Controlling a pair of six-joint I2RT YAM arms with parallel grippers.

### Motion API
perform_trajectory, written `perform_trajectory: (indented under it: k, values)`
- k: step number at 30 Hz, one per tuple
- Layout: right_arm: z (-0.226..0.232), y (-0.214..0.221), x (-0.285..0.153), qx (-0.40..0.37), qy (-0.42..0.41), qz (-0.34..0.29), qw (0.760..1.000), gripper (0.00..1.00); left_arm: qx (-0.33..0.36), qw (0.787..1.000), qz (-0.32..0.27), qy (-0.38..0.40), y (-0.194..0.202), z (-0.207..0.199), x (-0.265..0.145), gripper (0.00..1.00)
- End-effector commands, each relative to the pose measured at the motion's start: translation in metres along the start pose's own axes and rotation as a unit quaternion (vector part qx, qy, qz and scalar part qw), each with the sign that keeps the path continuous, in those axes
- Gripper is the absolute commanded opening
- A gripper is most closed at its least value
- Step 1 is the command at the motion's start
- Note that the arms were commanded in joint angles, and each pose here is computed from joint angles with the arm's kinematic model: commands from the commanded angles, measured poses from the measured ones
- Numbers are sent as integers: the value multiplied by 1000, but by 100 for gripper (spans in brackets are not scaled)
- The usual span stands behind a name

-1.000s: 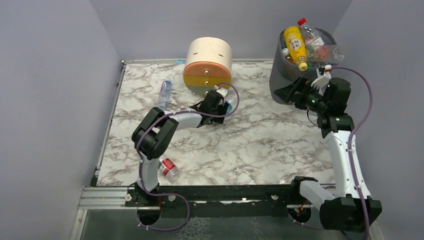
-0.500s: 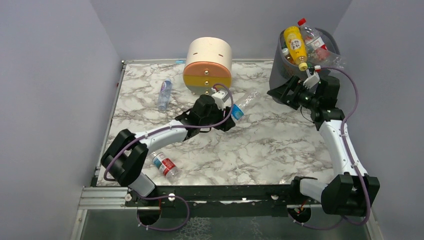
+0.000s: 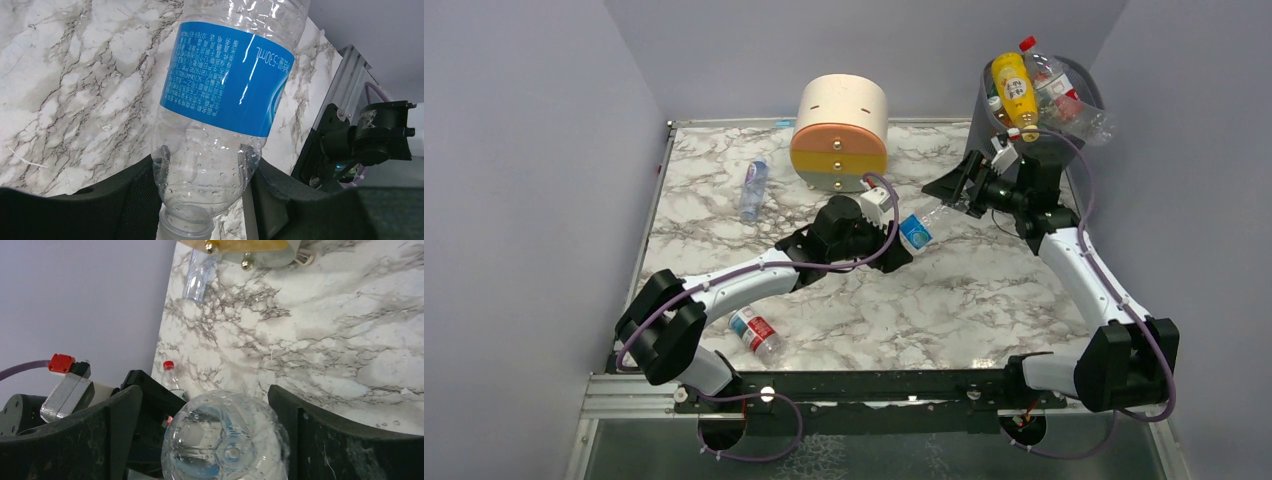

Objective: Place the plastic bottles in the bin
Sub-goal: Place the plastic bottle in the trash bin.

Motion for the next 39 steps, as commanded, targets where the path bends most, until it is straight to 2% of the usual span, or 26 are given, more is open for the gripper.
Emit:
perform_trajectory:
  k: [1, 6, 9, 11, 12, 13, 14, 15, 17, 18, 21, 26, 31, 39]
  values:
    - [10, 15, 14, -13, -11, 18, 1000, 98, 11, 999, -36, 14, -15, -6, -4, 50]
    - [10, 23, 14, -18, 4, 17, 1000, 93, 13, 999, -43, 11, -19, -5, -1, 50]
    - [11, 21, 12, -26, 18, 4, 999, 83, 16, 998, -51, 16, -22, -6, -2, 51]
    - [15, 18, 10, -32, 18, -6, 999, 64, 18, 998, -52, 20, -23, -7, -3, 52]
    - [18, 17, 9, -32, 15, -8, 999, 49, 18, 998, -52, 20, -23, -7, -3, 54]
    - [21, 15, 9, -32, 13, -11, 999, 41, 18, 998, -51, 19, -24, -7, -4, 57]
    - [23, 13, 9, -33, 12, -14, 999, 38, 19, 998, -52, 18, -25, -7, -4, 61]
    - [27, 11, 9, -36, 12, -17, 999, 36, 22, 998, -53, 17, -28, -8, -5, 66]
    - [35, 4, 7, -45, 15, -31, 998, 35, 29, 998, -56, 13, -36, -9, -9, 94]
    - [41, -2, 6, -52, 19, -41, 998, 35, 34, 998, -58, 10, -42, -9, -12, 98]
    - [61, -20, 2, -74, 33, -74, 994, 34, 41, 996, -73, -13, -64, -8, -31, 99]
    - [110, -64, -12, -120, 45, -150, 980, 33, 48, 989, -132, -49, -104, -12, -88, 99]
    - [141, -123, -41, -129, 53, -236, 962, 32, 57, 981, -167, -76, -125, -18, -131, 99]
    - [177, -218, -111, -121, 61, -434, 891, 31, 55, 981, -154, -102, -113, -12, -143, 99]
Point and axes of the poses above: each gripper's point midway between its finger pads, its own x axis out along the fingers, its own z axis along the line the jaws close on, y = z × x, the point moved 8 cm from there along -x, back along the fingers, and after that the axes turned 15 degrees about x, right-handed, at the moved point
